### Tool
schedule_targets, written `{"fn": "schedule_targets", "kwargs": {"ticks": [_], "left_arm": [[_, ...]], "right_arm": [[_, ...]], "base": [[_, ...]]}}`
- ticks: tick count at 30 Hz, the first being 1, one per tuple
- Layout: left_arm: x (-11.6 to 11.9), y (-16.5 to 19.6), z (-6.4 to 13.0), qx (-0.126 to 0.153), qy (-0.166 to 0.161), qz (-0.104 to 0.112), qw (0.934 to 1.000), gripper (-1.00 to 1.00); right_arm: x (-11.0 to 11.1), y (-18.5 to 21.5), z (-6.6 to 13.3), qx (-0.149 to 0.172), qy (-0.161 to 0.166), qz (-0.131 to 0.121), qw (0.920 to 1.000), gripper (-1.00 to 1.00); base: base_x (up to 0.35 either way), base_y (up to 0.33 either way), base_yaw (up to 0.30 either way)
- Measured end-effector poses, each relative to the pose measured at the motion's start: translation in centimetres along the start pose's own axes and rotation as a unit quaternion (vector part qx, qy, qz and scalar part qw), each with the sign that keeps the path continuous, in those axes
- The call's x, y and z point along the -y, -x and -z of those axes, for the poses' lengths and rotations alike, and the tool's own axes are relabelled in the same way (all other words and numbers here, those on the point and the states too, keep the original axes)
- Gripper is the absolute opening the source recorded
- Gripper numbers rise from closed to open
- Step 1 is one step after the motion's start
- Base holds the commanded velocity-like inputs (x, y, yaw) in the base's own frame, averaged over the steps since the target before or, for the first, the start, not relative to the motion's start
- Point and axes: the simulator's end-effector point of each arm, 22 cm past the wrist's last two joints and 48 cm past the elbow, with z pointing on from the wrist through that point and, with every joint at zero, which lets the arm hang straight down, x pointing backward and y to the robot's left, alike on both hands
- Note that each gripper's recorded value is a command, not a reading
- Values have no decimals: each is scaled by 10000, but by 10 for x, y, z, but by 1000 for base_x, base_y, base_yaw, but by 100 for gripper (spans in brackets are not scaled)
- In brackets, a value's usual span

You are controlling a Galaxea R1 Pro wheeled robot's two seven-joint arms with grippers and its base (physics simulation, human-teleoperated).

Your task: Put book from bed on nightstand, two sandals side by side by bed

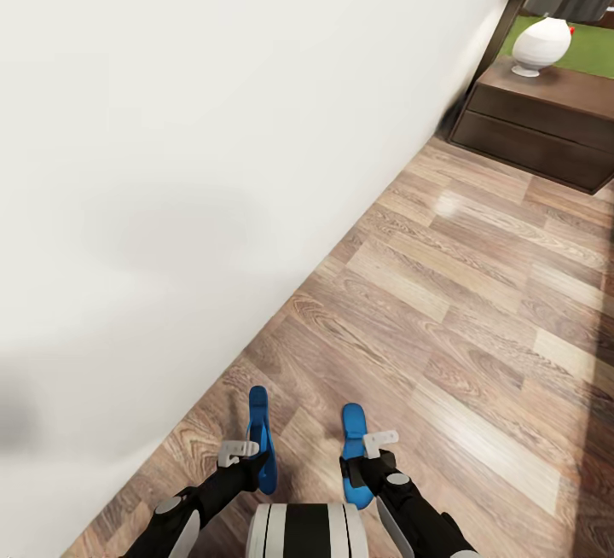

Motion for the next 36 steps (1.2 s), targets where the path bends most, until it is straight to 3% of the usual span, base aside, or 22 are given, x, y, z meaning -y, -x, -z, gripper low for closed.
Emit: {"fn": "schedule_targets", "kwargs": {"ticks": [15, 36], "left_arm": [[0, 0, 0, 2, 0, -1, 10000, -100], [-12, -31, -8, -273, 69, 164, 9995, -100]], "right_arm": [[0, 0, 0, 1, 0, 0, 10000, 100], [-2, -33, -15, -321, 36, -43, 9995, 100]], "base": [[49, 0, 0], [0, 0, 0]]}}
